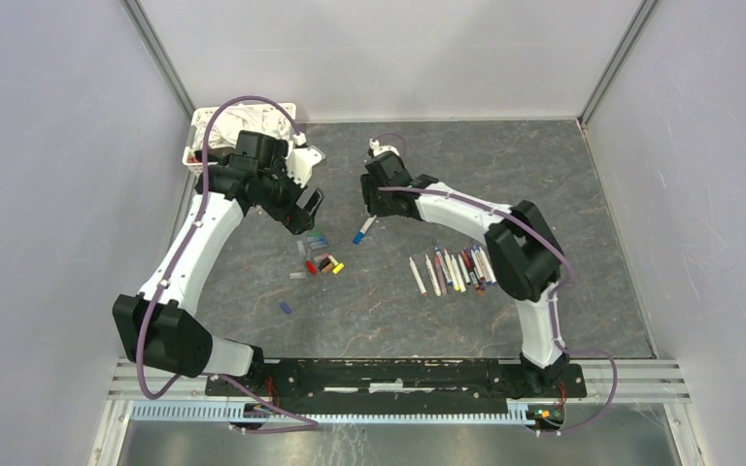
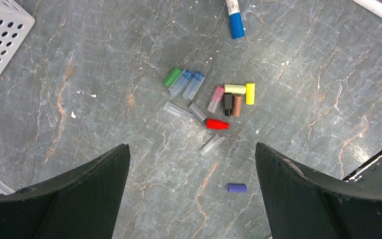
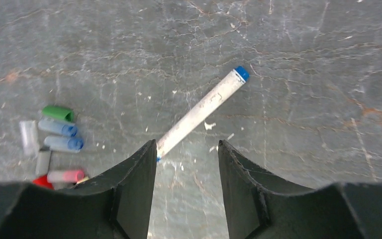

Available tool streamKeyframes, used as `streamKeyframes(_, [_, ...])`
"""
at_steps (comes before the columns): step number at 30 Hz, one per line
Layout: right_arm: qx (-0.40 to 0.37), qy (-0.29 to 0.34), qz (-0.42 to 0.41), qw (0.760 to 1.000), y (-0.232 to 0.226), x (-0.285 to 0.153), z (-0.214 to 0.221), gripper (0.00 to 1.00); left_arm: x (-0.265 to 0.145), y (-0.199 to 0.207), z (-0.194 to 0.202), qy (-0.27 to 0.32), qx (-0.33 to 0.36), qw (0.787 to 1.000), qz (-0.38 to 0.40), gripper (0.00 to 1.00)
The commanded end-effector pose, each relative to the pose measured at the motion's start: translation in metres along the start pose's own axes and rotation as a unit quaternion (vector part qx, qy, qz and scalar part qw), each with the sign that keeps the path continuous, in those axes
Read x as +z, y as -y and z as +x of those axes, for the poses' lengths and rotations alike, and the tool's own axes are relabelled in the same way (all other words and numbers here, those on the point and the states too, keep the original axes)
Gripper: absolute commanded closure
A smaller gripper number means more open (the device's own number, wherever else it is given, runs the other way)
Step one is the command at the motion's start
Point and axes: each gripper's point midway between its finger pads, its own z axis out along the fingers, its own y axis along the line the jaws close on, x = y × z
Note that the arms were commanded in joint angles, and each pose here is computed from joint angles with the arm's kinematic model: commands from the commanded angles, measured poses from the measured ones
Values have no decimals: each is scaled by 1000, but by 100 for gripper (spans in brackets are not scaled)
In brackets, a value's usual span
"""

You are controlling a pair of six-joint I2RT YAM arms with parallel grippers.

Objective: Open the pen caps
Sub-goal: Pick up the pen from the center of the board.

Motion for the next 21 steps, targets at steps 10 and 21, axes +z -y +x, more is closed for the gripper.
streamKeyframes(10, [53, -33, 113, 992, 25, 56, 22, 48, -10, 6, 2, 23, -22, 999, -8, 0])
streamKeyframes(21, [18, -52, 161, 985, 48, 63, 43, 66, -9, 7, 6, 26, -25, 999, -11, 0])
